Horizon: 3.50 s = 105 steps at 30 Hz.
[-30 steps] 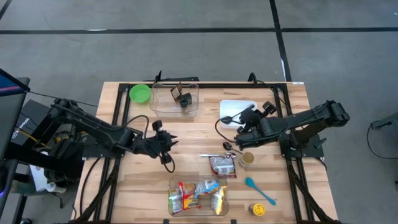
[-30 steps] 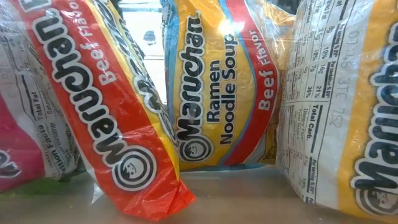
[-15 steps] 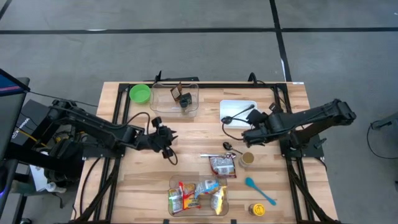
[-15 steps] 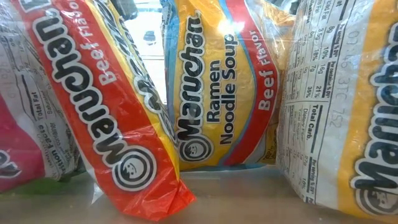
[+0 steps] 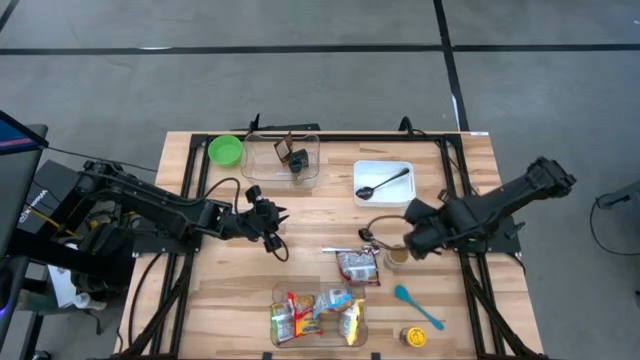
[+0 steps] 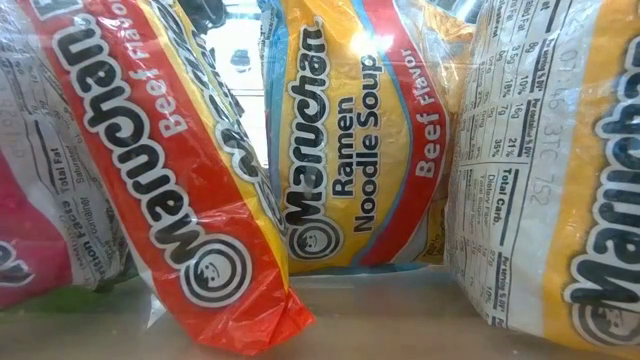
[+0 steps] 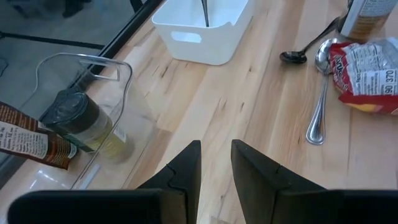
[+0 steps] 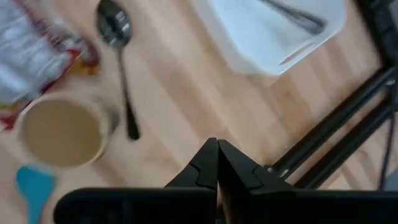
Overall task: Pick & Place Food Item
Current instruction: Put the gold seasoning bottle into the top transparent bin
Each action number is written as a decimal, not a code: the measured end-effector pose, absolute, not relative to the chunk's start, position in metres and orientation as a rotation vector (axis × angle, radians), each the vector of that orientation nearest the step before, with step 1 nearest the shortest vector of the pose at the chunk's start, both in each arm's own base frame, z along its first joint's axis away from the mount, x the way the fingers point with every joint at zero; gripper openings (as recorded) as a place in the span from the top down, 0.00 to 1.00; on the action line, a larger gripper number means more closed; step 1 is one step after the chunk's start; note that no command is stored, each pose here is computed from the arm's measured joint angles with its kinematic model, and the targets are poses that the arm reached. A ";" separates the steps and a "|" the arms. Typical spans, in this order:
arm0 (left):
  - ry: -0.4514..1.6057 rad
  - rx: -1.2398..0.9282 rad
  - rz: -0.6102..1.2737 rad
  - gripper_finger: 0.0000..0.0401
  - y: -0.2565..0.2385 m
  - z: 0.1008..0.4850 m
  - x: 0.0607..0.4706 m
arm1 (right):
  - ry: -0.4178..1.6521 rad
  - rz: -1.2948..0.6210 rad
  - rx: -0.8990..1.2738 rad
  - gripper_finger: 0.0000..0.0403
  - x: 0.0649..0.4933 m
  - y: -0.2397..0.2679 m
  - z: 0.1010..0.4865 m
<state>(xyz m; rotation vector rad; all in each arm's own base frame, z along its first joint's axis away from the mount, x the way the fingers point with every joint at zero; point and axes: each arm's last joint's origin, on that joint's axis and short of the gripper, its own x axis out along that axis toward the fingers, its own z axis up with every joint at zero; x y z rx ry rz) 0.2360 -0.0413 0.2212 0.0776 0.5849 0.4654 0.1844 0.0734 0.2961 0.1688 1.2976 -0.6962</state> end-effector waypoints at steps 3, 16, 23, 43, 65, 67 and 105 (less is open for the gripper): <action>0.577 0.074 0.465 0.80 -0.041 0.222 0.237 | 1.283 -0.676 0.199 1.00 0.177 0.086 0.297; 0.527 0.048 0.462 0.80 -0.042 0.226 0.240 | 1.004 -0.619 0.128 1.00 0.146 0.130 0.302; 0.501 0.035 0.460 0.80 -0.043 0.228 0.241 | 0.945 -0.494 0.133 1.00 0.143 0.147 0.303; 0.501 0.035 0.459 0.80 -0.043 0.228 0.241 | 1.126 -0.365 0.320 1.00 0.138 0.167 0.257; 0.500 0.035 0.460 0.80 -0.043 0.228 0.241 | 1.144 -0.341 0.413 1.00 0.131 0.162 0.186; 0.500 0.035 0.460 0.80 -0.043 0.228 0.241 | 1.142 -0.340 0.416 1.00 0.130 0.160 0.180; 0.501 0.035 0.460 0.80 -0.043 0.228 0.241 | 1.070 -0.444 0.519 0.28 0.151 0.139 0.168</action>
